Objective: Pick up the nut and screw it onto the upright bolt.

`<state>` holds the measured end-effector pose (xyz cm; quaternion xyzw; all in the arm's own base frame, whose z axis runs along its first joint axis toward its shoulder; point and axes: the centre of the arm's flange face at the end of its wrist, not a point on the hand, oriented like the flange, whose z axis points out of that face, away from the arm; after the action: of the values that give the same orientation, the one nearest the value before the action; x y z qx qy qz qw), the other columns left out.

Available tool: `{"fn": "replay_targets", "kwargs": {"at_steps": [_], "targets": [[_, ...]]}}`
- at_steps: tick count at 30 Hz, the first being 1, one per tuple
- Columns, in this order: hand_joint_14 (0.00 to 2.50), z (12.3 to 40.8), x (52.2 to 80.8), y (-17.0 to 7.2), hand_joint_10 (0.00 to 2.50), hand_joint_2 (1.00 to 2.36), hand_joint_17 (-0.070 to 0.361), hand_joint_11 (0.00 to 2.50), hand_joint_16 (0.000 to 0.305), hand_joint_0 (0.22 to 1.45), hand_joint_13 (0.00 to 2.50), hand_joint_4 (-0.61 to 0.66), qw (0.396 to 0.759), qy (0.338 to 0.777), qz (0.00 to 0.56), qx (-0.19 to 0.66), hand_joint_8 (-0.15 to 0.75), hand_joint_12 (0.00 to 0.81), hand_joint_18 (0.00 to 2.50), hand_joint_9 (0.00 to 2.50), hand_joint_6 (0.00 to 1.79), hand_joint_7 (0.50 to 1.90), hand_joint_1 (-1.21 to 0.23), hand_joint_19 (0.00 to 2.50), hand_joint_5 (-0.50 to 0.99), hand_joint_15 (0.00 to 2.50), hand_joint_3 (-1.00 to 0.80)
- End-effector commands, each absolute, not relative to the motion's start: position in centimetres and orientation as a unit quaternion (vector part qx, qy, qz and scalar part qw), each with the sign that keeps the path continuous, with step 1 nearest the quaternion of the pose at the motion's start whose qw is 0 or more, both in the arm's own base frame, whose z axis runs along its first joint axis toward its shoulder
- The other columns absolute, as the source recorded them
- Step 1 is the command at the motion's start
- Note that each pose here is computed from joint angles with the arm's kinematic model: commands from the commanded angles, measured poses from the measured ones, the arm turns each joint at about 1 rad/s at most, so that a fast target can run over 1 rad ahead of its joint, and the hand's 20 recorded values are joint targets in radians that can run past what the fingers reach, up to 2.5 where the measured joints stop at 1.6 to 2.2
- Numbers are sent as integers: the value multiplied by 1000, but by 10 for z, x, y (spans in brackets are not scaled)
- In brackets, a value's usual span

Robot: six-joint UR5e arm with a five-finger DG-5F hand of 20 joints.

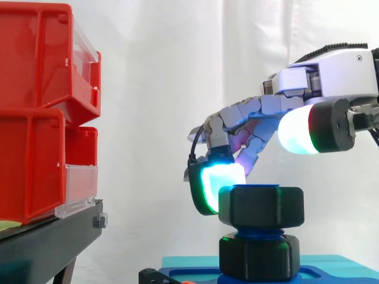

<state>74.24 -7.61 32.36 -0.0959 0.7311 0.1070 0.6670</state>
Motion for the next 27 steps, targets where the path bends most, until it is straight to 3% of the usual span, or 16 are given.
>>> {"fn": "replay_targets", "kwargs": {"at_steps": [1,7,11,13,17,21,27], "targets": [[0,324,741,-84,0,1000,34,0,15,550,576,97,668,731,107,-95,248,220,160,956,597,1396,-175,0,38,0,-500],[0,324,740,-92,0,1000,21,0,10,551,710,77,668,731,107,-95,230,176,314,1119,620,1329,-197,0,53,0,-500],[0,328,740,-94,0,1000,26,0,12,546,643,149,670,728,107,-95,246,196,249,1063,500,1511,-170,0,44,0,-500],[0,331,742,-94,0,1000,29,0,13,544,609,203,672,727,106,-95,255,210,202,1022,503,1361,-156,0,8,0,-500],[0,353,745,-91,0,1000,44,0,20,528,517,263,675,724,104,-100,239,245,86,866,504,922,-127,0,-61,0,-500],[0,359,746,-88,0,1000,54,0,24,517,452,219,674,724,102,-105,219,268,28,756,502,731,-110,0,-97,0,-500],[0,358,748,-79,0,1000,70,0,31,505,328,202,678,720,105,-106,206,294,0,634,502,659,-72,0,-112,0,-500]]}}
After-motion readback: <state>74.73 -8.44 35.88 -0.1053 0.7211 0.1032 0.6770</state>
